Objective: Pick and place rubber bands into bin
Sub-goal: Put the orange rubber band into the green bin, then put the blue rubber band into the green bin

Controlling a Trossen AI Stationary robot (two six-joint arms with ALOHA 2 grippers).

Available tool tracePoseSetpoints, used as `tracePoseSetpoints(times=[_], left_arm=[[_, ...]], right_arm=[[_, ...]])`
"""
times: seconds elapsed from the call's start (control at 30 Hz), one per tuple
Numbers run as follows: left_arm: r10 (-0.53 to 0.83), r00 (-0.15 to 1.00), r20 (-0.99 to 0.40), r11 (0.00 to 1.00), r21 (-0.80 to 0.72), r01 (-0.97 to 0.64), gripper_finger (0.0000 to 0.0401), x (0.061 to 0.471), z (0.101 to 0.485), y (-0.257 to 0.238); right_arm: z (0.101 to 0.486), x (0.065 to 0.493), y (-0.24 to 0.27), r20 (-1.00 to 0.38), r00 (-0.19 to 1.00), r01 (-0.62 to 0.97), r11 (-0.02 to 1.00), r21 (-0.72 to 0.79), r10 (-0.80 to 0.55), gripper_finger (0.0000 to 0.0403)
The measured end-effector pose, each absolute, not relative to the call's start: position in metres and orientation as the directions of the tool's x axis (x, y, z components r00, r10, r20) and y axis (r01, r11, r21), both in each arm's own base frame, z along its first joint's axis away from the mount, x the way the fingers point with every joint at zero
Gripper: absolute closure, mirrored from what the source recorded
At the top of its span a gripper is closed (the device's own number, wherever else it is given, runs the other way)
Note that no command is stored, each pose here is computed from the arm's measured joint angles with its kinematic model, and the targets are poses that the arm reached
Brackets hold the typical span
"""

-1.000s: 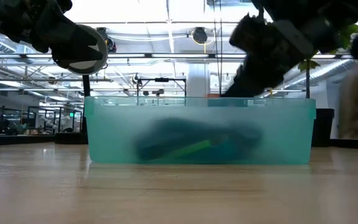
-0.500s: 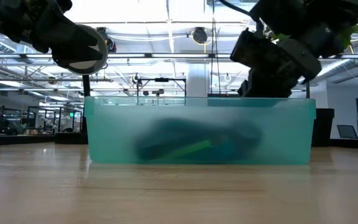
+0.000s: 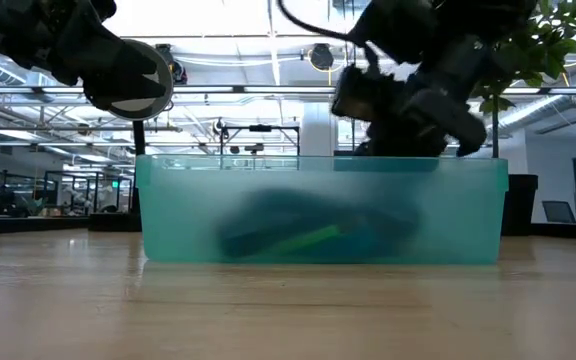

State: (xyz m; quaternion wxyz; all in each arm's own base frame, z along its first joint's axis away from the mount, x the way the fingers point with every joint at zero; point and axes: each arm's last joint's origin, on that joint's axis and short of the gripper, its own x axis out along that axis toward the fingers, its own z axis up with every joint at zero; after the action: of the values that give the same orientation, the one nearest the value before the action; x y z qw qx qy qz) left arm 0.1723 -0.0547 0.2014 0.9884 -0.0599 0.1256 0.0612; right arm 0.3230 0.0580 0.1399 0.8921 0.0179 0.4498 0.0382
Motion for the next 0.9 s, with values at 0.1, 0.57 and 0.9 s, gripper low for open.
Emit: tracePoseSetpoints(times=[0.1,0.57,0.9], left_arm=[[0.105,0.961,-0.255,0.985,-0.105,-0.136,0.0155,0.172,0.201,-0.055],[0.104,0.962,-0.253,0.985,-0.107,-0.135,0.0155,0.172,0.202,-0.055],[0.102,0.964,-0.247,0.977,-0.156,-0.143,0.0155,0.173,0.202,-0.055]], right_arm=[[0.139,0.328,0.059,-0.799,0.595,-0.057,0.996,0.064,0.085,0.0402],[0.156,0.327,0.058,-0.758,0.646,-0.059,0.996,0.07,0.092,0.033],[0.187,0.321,0.053,-0.684,0.726,-0.03,0.997,0.065,0.067,0.022]])
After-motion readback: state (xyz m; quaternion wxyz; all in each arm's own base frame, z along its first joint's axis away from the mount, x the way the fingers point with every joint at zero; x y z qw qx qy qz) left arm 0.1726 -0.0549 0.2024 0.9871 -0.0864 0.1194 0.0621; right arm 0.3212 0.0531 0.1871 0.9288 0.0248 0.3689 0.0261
